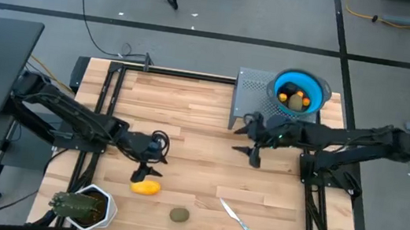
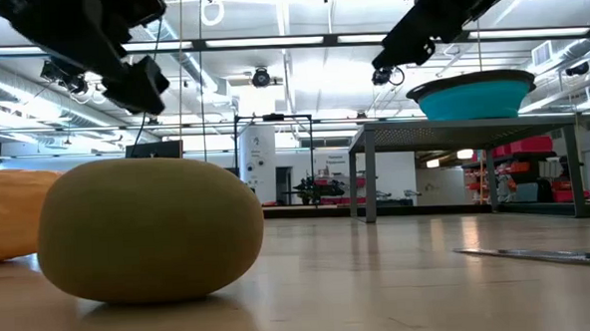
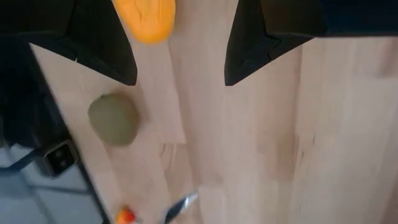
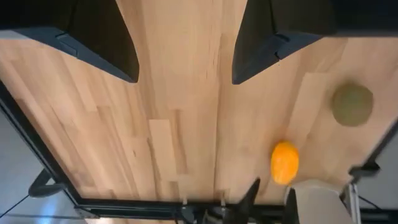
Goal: Pick & Place Fruit
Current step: Put the yellow mango into the blue strainer bowl on the shelf
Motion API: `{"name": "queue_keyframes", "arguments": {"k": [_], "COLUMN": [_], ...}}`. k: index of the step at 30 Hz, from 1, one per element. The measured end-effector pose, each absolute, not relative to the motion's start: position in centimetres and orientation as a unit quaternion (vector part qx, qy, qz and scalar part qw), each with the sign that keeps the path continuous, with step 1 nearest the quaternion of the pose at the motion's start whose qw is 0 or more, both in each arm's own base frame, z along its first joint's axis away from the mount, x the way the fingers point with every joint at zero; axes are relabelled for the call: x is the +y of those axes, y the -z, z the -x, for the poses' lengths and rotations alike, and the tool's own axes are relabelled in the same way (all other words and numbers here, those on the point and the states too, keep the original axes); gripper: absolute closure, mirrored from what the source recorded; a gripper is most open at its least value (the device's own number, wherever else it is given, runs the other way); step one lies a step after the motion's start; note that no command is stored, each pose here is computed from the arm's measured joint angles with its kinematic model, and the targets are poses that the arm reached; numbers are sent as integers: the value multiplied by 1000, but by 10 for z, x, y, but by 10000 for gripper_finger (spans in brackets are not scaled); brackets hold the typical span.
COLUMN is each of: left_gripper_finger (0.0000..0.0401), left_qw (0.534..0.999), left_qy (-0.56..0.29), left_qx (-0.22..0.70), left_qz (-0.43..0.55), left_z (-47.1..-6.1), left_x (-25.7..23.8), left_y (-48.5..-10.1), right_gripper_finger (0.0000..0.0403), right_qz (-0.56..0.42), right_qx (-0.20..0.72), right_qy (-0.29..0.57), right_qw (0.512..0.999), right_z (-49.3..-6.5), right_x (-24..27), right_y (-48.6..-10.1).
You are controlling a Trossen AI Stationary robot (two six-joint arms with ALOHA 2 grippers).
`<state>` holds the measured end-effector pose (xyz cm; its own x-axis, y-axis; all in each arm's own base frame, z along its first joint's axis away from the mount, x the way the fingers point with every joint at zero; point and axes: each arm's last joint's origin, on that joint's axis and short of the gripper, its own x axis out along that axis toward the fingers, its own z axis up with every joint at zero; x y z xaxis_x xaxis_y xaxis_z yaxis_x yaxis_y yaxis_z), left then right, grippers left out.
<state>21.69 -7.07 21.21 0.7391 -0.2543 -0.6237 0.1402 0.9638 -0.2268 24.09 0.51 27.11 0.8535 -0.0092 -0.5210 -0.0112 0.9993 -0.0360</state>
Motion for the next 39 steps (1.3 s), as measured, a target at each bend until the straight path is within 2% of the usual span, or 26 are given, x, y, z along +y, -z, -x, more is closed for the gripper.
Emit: {"name": "queue_keyframes", "arguments": {"k": [7,17,25,32,39], "left_gripper_finger": [147,147,147,147,147], "left_qw": [913,896,853,833,818], "left_qy": [74,97,89,99,81], "left_qx": [396,429,507,532,564], "left_qz": [63,70,81,110,81], "left_z": [-206,-195,-203,-215,-220], "left_x": [-89,-116,-129,-146,-156], "left_y": [-221,-212,-180,-180,-173], "right_gripper_finger": [135,135,135,135,135], "right_qz": [33,30,29,33,34], "right_qx": [263,276,276,288,285], "right_qy": [-6,-3,-9,-1,-8], "right_qw": [964,961,961,957,958], "right_z": [-255,-263,-274,-276,-275], "right_x": [26,44,50,50,55], "right_y": [-262,-250,-239,-234,-235]}}
